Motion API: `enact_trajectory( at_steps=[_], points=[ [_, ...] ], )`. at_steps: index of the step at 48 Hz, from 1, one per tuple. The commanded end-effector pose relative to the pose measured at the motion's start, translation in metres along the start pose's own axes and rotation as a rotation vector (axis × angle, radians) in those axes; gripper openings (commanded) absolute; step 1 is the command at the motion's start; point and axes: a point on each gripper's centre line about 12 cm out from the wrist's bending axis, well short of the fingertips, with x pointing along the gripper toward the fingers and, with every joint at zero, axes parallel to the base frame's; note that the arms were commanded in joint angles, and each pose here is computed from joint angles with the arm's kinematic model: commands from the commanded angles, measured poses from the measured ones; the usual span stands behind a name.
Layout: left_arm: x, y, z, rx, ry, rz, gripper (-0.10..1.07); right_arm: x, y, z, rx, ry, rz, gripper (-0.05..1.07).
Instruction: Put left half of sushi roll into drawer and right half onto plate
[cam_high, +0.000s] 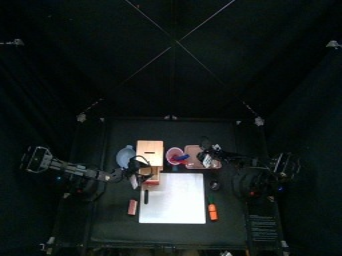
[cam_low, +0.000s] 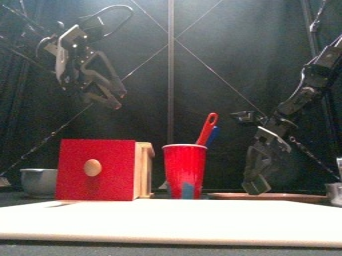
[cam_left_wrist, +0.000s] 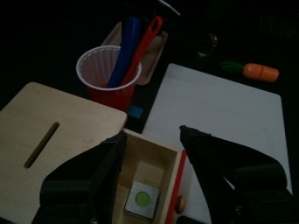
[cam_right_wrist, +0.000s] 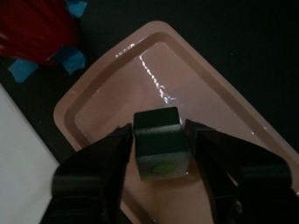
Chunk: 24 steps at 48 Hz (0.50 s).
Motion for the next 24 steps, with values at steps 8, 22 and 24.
enact_trajectory(
  at_steps=[8,22,24],
  points=[
    [-0.001,-0.002,0.006,-0.009,-0.014,-0.004,0.88,-0.012,0.001,0.021,0.001,-0.080,0.007,1.03],
    [-0.001,-0.002,0.005,-0.009,-0.013,-0.003,0.88,-0.040,0.007,0.026,-0.008,-0.166,0.033,1.03],
    [-0.001,-0.001,0.005,-0.010,-0.014,-0.003,0.88,-0.045,0.008,0.026,-0.007,-0.179,0.037,1.03]
  ],
)
